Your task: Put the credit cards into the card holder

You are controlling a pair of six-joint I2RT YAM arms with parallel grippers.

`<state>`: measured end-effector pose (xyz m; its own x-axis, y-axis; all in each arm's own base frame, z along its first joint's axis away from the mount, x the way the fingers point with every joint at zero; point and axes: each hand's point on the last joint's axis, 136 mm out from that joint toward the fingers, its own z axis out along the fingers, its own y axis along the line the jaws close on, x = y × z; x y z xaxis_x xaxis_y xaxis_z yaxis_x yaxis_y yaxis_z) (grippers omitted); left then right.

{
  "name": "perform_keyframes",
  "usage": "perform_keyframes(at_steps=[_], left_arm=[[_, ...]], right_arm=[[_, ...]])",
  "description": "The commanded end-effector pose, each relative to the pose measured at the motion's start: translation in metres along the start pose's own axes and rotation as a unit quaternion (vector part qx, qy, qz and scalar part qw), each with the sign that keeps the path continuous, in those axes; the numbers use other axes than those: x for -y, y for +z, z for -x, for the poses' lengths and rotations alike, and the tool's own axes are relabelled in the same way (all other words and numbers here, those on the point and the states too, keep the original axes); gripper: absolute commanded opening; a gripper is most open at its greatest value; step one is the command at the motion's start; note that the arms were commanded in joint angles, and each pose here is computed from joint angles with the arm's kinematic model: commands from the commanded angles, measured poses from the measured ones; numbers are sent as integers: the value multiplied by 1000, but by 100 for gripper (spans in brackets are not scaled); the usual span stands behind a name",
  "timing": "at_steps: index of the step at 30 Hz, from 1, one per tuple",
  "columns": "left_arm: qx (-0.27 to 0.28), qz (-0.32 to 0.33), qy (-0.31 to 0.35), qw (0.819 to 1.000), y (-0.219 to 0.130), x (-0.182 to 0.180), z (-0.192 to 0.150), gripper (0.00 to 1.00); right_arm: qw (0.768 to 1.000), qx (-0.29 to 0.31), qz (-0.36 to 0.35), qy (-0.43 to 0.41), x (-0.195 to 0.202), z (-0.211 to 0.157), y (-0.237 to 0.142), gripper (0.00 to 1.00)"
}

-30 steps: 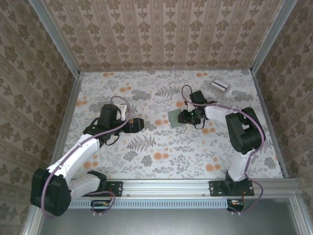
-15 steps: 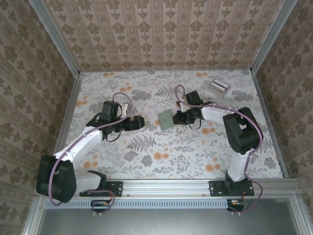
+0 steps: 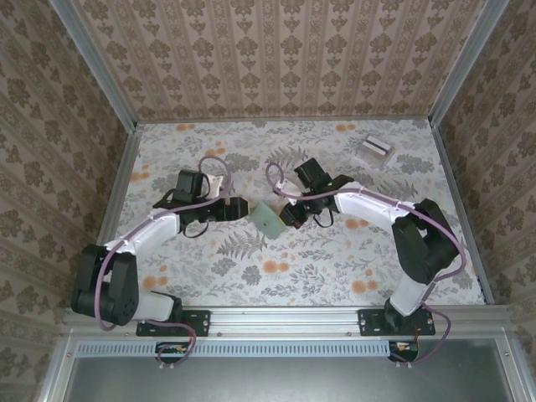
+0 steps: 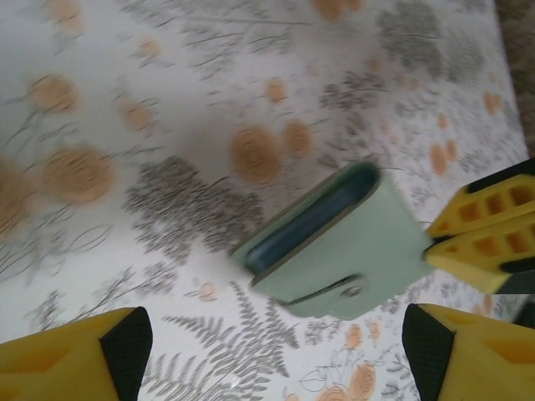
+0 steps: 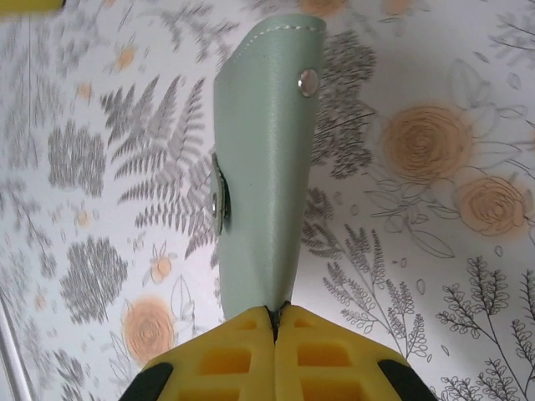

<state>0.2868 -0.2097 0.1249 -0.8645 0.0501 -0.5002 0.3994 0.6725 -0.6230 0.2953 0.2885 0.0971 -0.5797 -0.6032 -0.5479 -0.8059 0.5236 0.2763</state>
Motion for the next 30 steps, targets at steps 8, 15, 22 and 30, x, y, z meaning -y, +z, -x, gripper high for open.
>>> perform_keyframes(at_steps=[8, 15, 22, 30], left_arm=[[-11, -82, 151, 985, 13, 51, -31, 83], [-53, -104, 183, 976, 24, 65, -57, 60], [-57, -158, 189, 967, 21, 87, -64, 39], [-43, -146, 185, 971, 20, 89, -54, 0]], right_arm=[[977, 11, 54, -204, -40, -34, -9, 1], [964, 37, 69, -254, -50, -31, -22, 1], [962, 60, 65, -258, -43, -24, -31, 1], [976, 73, 9, -204, -17, -6, -32, 24]])
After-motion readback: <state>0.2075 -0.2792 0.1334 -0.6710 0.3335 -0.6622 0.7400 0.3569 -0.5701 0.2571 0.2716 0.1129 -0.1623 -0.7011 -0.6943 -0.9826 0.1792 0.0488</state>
